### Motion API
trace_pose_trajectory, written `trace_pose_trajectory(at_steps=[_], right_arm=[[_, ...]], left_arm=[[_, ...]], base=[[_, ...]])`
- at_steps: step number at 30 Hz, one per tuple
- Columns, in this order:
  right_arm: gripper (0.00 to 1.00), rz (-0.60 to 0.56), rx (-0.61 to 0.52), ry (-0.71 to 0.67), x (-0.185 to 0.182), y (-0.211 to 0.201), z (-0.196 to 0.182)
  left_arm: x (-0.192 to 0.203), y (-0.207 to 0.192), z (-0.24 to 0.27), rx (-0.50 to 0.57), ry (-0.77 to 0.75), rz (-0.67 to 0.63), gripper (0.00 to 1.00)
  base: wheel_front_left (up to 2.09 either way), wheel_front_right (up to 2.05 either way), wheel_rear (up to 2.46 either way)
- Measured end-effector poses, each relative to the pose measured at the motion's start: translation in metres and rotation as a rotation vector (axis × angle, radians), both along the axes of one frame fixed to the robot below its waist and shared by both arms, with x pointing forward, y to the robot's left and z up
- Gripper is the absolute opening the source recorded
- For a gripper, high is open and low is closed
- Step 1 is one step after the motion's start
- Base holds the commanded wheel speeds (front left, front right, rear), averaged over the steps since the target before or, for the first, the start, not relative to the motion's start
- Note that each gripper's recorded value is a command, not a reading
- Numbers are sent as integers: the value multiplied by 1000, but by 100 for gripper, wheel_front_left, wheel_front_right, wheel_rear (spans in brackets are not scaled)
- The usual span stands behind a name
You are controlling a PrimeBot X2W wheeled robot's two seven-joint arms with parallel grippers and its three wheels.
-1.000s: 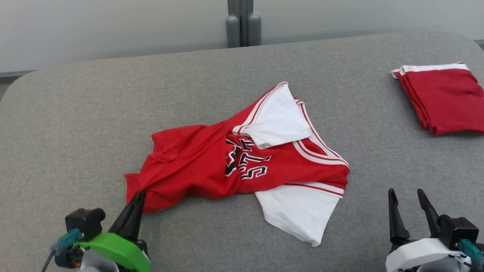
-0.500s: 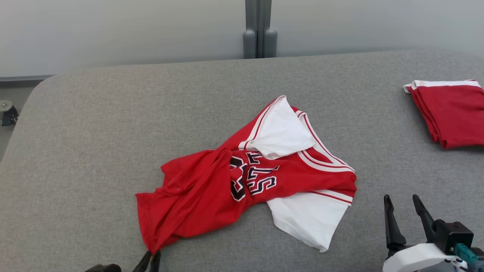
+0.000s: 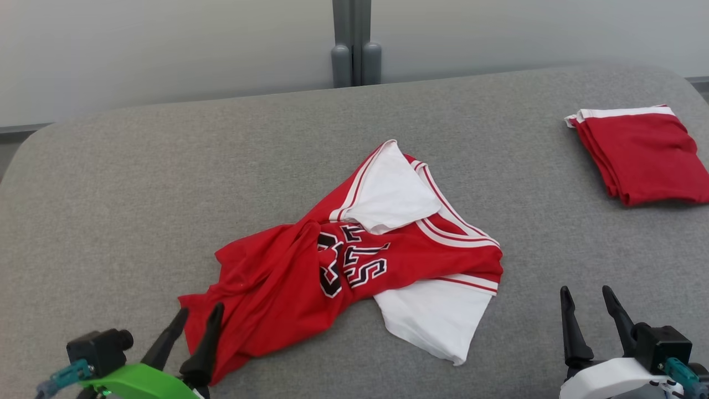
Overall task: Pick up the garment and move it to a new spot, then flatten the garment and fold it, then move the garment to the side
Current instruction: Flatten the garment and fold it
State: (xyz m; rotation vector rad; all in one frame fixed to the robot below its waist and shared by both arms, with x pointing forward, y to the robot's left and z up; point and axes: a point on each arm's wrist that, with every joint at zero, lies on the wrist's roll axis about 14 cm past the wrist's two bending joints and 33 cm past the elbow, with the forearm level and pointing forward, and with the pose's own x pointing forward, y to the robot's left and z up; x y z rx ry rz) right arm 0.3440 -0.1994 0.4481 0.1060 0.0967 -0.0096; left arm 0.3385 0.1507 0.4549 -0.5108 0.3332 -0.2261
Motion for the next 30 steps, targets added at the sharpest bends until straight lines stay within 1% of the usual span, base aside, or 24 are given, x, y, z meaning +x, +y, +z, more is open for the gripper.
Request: trace_pose_trajectory(at_steps=[3, 5, 7, 9, 12, 14, 15, 16, 17, 18, 20, 23, 27, 30], right_arm=[[100, -17, -2, 3, -3, -5, -1], [100, -23, -2, 6, -4, -7, -2], [100, -30, -3, 10, -4, -9, -3], [100, -37, -3, 13, -3, -11, -3], [100, -49, -5, 9, -2, -15, -2], [100, -58, -6, 15, -3, -18, -4], [100, -64, -7, 18, -4, -19, -5], [100, -69, -8, 22, -4, -21, -6], [100, -74, -9, 24, -5, -22, -6], [100, -78, -10, 26, -6, -24, -7], [100, -84, -10, 27, -7, -26, -7], [100, -91, -11, 21, -8, -28, -5], [100, -98, -12, 11, -11, -30, -2], [100, -104, -12, 4, -15, -32, 0]], left_arm=[[15, 6, 5, 68, -19, -18, 100], [21, 3, -4, 138, 5, -70, 100], [29, -2, -12, 144, 27, -97, 100], [38, -5, -22, 195, 46, -140, 100], [47, -12, -36, 228, 76, -192, 100], [51, -20, -44, 227, 97, -222, 100], [52, -25, -49, 231, 113, -247, 79], [53, -29, -53, 229, 128, -263, 42], [54, -31, -56, 228, 135, -269, 29], [58, -30, -58, 239, 131, -265, 0], [68, -25, -55, 266, 96, -247, 0], [79, -26, -43, 265, 20, -224, 0], [83, -39, -14, 226, -133, -218, 0], [83, -55, 21, 187, -266, -236, 0]], base=[[0, 0, 0], [0, 0, 0], [0, 0, 0], [0, 0, 0], [0, 0, 0], [0, 0, 0], [0, 0, 0], [0, 0, 0], [0, 0, 0], [0, 0, 0], [0, 0, 0], [0, 0, 0], [0, 0, 0], [0, 0, 0]])
